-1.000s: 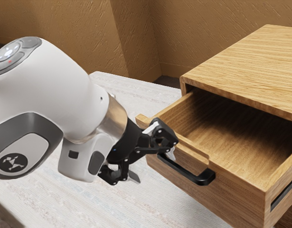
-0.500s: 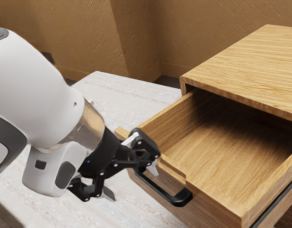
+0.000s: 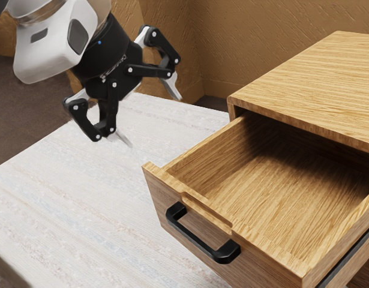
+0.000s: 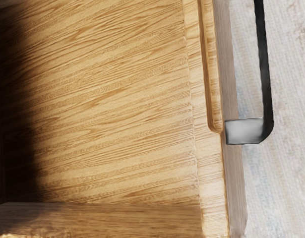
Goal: Pull the drawer handle with one arm to open the drawer
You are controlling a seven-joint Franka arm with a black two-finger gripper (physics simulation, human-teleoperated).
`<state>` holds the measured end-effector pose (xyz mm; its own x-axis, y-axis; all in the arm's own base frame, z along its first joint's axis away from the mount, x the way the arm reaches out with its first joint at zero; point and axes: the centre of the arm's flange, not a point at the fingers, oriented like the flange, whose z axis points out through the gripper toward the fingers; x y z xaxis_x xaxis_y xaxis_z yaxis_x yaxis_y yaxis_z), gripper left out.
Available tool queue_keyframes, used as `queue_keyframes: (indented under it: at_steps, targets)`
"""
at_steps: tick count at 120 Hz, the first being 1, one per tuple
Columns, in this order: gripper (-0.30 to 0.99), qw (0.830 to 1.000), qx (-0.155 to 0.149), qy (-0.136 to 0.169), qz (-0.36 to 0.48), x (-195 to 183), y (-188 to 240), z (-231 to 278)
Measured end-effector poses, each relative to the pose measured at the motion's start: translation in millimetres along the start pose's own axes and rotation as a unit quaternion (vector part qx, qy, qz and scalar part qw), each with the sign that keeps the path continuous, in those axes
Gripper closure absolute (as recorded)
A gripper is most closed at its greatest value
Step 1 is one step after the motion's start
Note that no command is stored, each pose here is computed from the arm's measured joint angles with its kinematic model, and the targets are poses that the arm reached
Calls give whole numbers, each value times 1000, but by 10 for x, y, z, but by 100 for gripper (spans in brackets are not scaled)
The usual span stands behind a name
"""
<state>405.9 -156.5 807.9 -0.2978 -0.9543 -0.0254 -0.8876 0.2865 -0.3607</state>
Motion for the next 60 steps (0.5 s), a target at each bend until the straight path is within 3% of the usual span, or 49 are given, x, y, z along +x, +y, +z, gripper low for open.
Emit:
queue_keyframes:
  at_steps: [14, 33, 60]
  targets:
    - [0, 994, -51, -30, -88, -392, -284, 205]
    - [0, 966, -106, -72, -224, -1120, -275, 418]
    - [0, 938, -136, -96, -306, -1218, -234, 552]
